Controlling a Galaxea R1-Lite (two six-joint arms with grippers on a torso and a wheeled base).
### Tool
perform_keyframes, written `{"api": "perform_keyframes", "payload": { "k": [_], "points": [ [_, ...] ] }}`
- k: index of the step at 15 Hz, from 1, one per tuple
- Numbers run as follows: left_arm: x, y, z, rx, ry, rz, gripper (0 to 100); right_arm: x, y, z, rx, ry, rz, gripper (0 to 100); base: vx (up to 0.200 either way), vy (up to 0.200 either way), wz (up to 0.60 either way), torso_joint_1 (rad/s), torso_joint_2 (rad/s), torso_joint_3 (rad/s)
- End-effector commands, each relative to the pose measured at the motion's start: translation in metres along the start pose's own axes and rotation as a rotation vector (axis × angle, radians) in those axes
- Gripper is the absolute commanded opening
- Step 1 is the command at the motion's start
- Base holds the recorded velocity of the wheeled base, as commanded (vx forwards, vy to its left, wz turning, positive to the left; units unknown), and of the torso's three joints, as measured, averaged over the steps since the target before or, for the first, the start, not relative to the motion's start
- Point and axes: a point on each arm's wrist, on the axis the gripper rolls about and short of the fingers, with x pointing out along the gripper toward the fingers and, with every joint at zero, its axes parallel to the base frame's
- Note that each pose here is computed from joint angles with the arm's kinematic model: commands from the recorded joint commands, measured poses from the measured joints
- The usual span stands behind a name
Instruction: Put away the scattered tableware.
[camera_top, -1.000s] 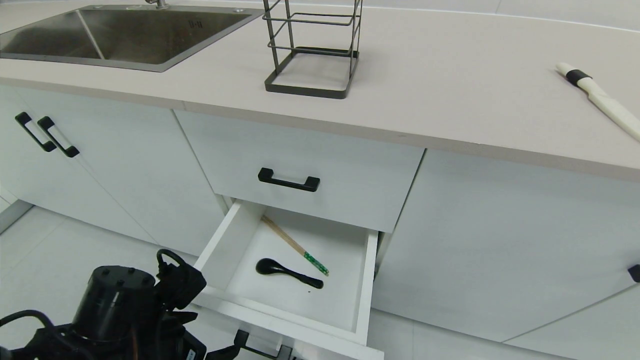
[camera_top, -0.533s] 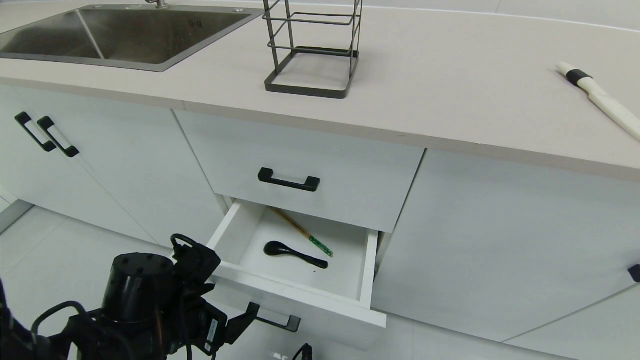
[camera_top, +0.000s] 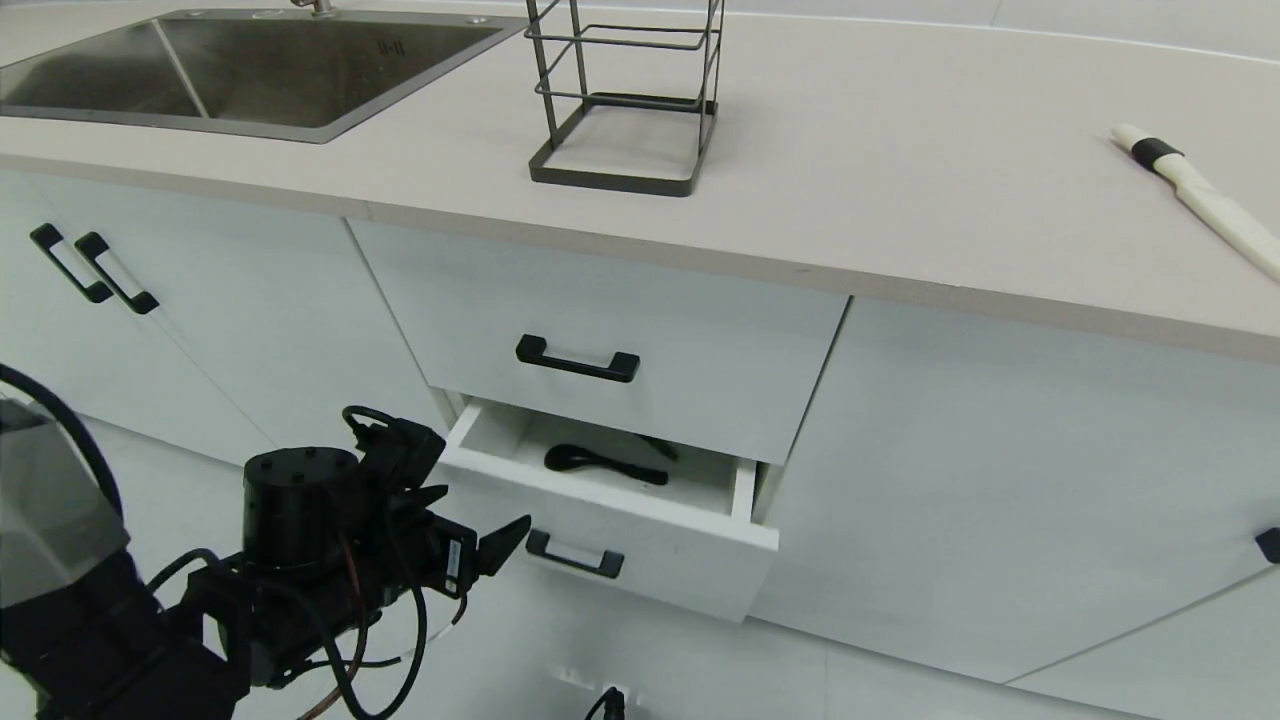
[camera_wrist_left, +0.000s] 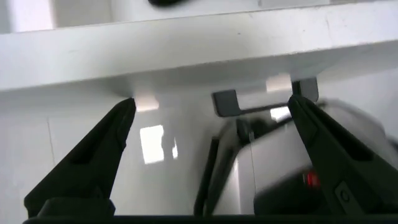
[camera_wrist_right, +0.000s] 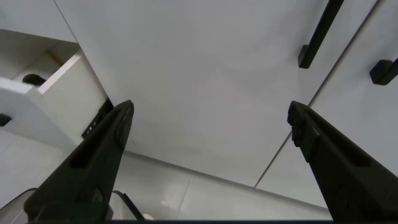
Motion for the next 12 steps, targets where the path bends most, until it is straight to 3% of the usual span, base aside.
{"api": "perform_keyframes", "payload": {
  "k": [1,3,7,12],
  "points": [
    [0.02,0.009,-0.003,-0.022,-0.014,0.005,100,0.0,0.0,0.0,-0.001,0.002,0.001,100,0.0,0.0,0.0,0.0,0.0,0.0],
    [0.038,0.018,-0.011,-0.023,-0.106,-0.005,100,0.0,0.0,0.0,0.0,0.002,0.001,100,0.0,0.0,0.0,0.0,0.0,0.0],
    [0.027,0.013,-0.018,-0.018,-0.112,-0.021,100,0.0,0.0,0.0,0.0,0.002,0.001,100,0.0,0.0,0.0,0.0,0.0,0.0],
    [-0.03,0.004,0.0,0.006,-0.197,-0.079,100,0.0,0.0,0.0,0.0,0.002,0.001,100,0.0,0.0,0.0,0.0,0.0,0.0]
  ]
}}
